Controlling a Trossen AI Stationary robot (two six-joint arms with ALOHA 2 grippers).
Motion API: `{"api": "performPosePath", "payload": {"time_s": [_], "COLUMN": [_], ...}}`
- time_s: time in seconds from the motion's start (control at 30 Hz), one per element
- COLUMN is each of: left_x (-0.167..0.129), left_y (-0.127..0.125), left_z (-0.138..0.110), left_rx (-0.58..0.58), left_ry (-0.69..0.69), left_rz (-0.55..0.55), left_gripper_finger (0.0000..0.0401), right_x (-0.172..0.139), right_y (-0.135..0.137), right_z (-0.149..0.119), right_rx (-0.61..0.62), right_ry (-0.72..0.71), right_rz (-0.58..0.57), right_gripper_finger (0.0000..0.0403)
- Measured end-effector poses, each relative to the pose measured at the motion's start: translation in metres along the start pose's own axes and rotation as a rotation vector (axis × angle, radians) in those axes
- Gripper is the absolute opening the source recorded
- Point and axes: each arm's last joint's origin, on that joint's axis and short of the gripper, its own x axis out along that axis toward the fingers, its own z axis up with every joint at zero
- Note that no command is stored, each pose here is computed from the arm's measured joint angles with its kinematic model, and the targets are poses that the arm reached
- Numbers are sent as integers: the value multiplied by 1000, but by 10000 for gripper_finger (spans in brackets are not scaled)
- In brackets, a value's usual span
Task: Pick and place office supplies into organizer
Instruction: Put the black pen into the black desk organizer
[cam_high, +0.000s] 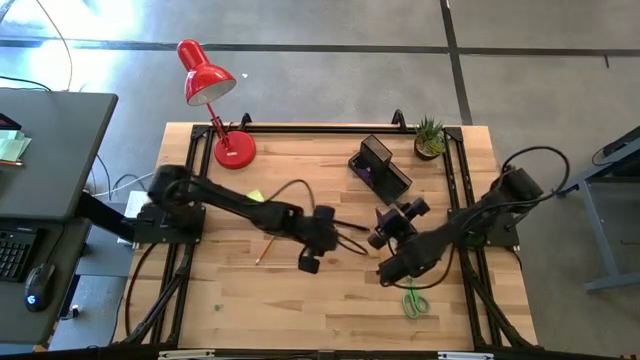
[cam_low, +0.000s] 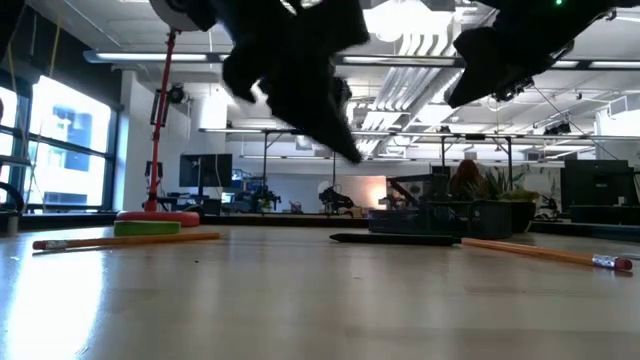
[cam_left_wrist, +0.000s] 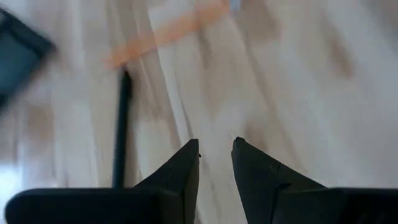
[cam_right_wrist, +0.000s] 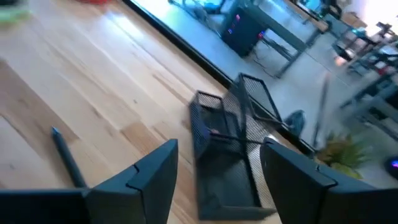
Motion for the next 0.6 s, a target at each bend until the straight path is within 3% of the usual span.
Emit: {"api": "performPosePath", "payload": {"time_s": [0.13, 0.33, 0.6], "left_x": [14, 18, 22], "left_y": [1, 14, 57], "left_z": [7, 19, 5], "left_rx": [70, 96, 32], "left_ry": [148, 122, 114], "left_rz": [11, 67, 90], "left_gripper_finger": [85, 85, 85], "right_x": [2, -2, -19], "right_y": [-4, -13, -34], "right_z": [-4, -14, -33], "right_rx": [26, 111, 218], "right_ry": [-8, -48, -131], "right_rz": [43, 104, 242], "right_gripper_finger": [220, 220, 220]}}
